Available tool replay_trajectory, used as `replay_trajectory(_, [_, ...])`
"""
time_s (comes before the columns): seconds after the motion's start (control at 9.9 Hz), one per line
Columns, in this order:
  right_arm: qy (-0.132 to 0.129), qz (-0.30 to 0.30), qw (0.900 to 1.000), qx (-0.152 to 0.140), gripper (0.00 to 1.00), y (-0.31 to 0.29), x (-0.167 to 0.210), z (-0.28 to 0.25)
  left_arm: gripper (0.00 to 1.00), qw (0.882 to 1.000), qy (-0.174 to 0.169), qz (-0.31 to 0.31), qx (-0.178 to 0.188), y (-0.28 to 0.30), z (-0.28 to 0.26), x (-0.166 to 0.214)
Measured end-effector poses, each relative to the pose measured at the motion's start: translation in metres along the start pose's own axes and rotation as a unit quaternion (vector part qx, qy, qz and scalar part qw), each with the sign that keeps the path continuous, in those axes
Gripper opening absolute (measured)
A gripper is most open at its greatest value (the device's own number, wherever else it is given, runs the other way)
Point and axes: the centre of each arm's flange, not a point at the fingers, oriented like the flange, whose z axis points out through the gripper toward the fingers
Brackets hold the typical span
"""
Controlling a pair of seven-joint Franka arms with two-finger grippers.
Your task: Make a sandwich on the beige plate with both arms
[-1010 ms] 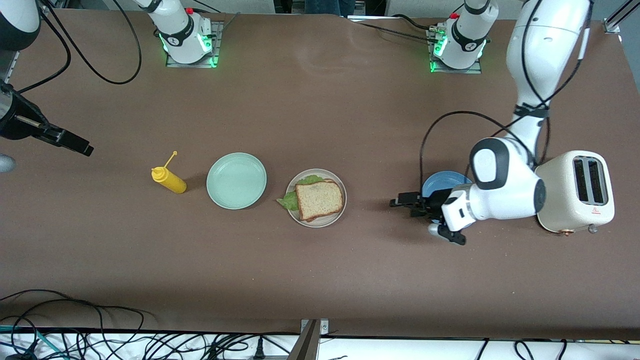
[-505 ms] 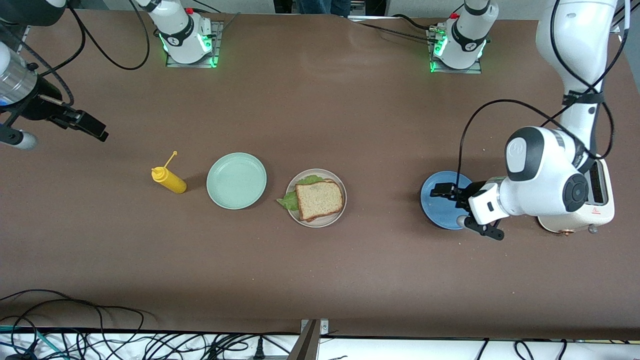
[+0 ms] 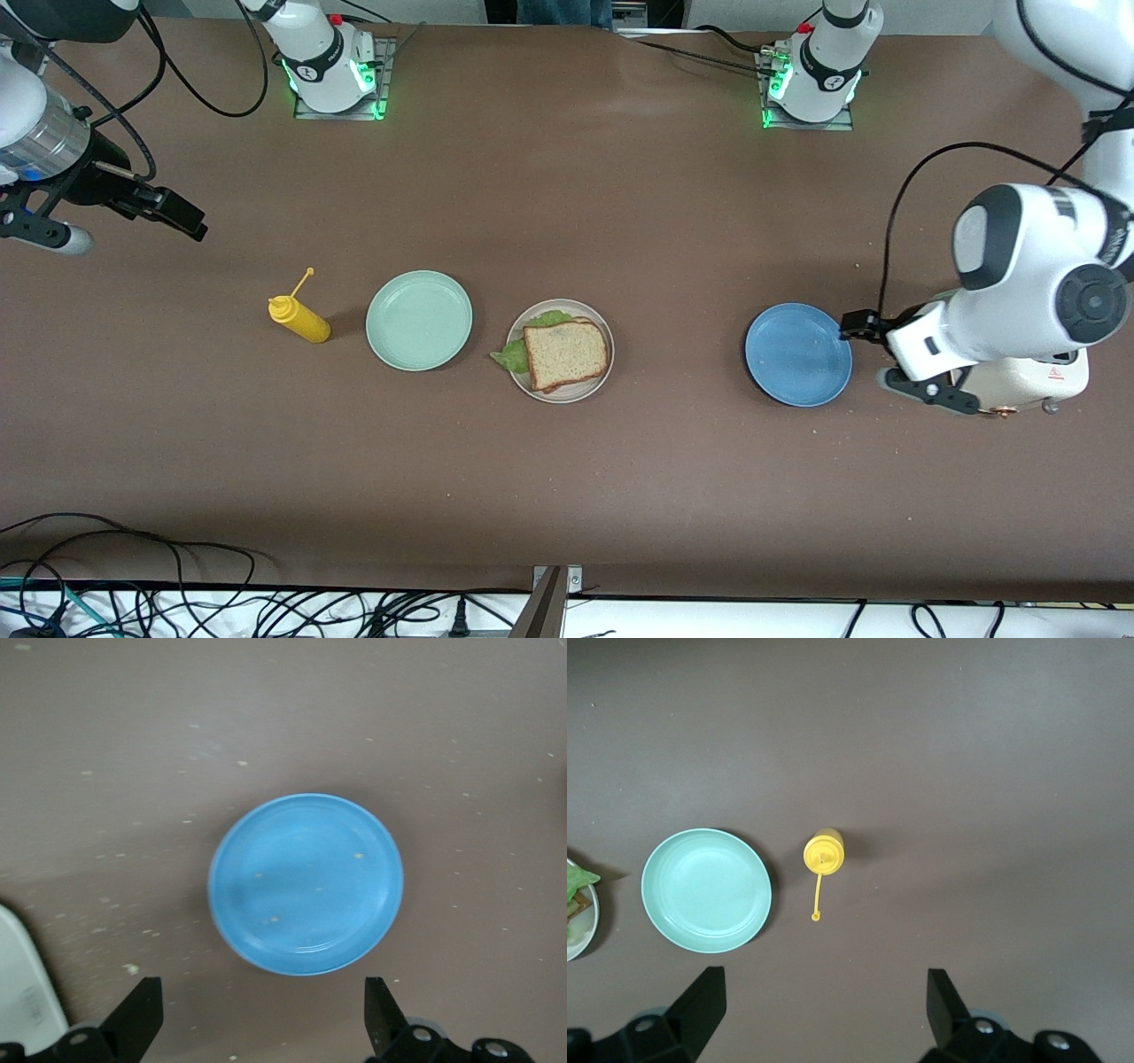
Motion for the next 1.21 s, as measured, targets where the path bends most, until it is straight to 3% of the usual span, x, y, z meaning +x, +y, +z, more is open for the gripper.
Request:
replay_trajectory(0.2, [0.002,-0.003,1.0,0.0,1.0,-0.002,-0.003,-0.004,1.0,0.999,0.021,-0.024,0.007,-0.027,-0.028,-0.008])
replay_trajectory(0.4, [-0.002,-0.008,1.0,-0.003,1.0,-0.006,-0.01,-0.011,1.0,0.998,0.017,-0.052,0.007,-0.033,-0.063,-0.015])
replay_trajectory(0.91, [-0.003,-0.02,1.0,-0.004,1.0,-0.006,-0.012,-0.016,1.0,0.995,-0.045,-0.094,-0.006,-0.008,-0.12,-0.036])
replay_trajectory(1.21, [-0.008,-0.047,0.999,0.01,1.0,0.005,-0.007,-0.016,1.0,0.994,-0.053,-0.1,-0.007,0.0,-0.143,-0.05])
